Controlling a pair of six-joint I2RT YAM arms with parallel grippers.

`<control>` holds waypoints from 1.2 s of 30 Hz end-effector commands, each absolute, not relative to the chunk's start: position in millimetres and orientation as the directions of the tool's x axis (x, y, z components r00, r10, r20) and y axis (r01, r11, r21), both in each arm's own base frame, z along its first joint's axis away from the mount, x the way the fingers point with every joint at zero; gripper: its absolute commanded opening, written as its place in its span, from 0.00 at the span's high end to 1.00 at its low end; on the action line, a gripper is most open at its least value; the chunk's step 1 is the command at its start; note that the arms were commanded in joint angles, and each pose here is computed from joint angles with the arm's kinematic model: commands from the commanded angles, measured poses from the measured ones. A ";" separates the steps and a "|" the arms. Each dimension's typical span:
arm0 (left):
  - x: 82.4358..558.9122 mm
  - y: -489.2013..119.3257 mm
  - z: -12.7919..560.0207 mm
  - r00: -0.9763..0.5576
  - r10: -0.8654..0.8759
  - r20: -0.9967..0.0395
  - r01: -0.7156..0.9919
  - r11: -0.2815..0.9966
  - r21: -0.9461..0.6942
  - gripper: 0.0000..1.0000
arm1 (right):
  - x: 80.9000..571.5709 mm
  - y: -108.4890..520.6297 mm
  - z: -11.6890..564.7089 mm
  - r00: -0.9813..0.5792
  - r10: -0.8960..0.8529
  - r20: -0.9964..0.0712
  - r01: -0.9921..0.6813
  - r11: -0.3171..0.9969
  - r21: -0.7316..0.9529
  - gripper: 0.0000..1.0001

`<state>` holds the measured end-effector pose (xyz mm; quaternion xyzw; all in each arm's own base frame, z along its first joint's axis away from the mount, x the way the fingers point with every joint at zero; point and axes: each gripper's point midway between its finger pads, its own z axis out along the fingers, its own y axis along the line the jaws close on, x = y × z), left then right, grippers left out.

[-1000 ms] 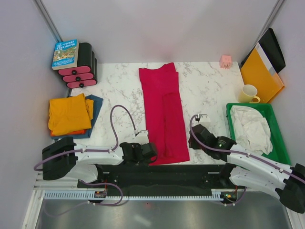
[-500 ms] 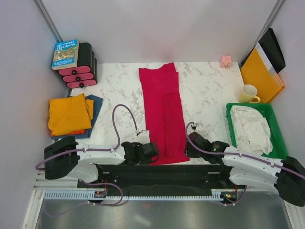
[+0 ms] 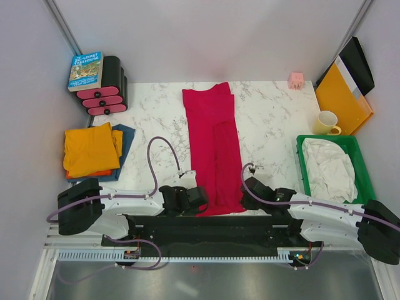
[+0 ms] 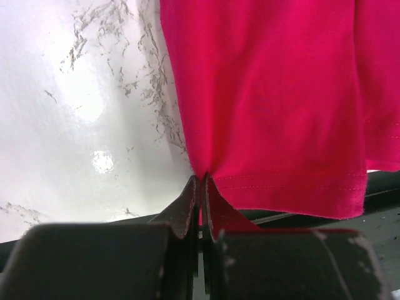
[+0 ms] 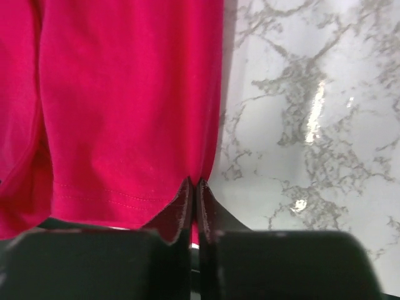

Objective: Fold and stack the t-shirts
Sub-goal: Grab the bottom of the folded rectangular tshirt with both arms, then fold the folded rectangular tshirt in 1/3 of the way

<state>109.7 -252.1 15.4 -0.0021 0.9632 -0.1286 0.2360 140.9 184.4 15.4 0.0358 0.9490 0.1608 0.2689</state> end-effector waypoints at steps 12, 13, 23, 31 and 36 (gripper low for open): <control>118.6 -226.9 63.4 -0.833 -0.100 -0.544 0.047 0.967 -0.251 0.98 | 114.6 213.2 19.2 -0.859 0.098 -0.503 -0.077 0.946 0.316 1.00; 119.4 -223.6 64.6 -0.830 -0.098 -0.549 0.045 0.970 -0.240 0.98 | 117.3 214.6 23.8 -0.852 0.102 -0.514 -0.080 0.944 0.319 1.00; 146.9 -234.7 133.1 -0.728 -0.118 -0.676 0.096 0.958 -0.270 0.98 | 167.4 232.8 123.7 -0.690 0.161 -0.706 -0.094 0.947 0.308 1.00; 181.6 -245.3 164.9 -0.660 -0.070 -0.748 0.126 0.971 -0.202 0.98 | 200.9 244.4 145.5 -0.641 0.120 -0.758 -0.087 0.970 0.227 1.00; 222.4 -241.6 173.4 -0.640 -0.089 -0.763 0.120 0.970 -0.214 0.98 | 235.9 242.9 152.5 -0.621 0.132 -0.773 -0.048 0.977 0.206 1.00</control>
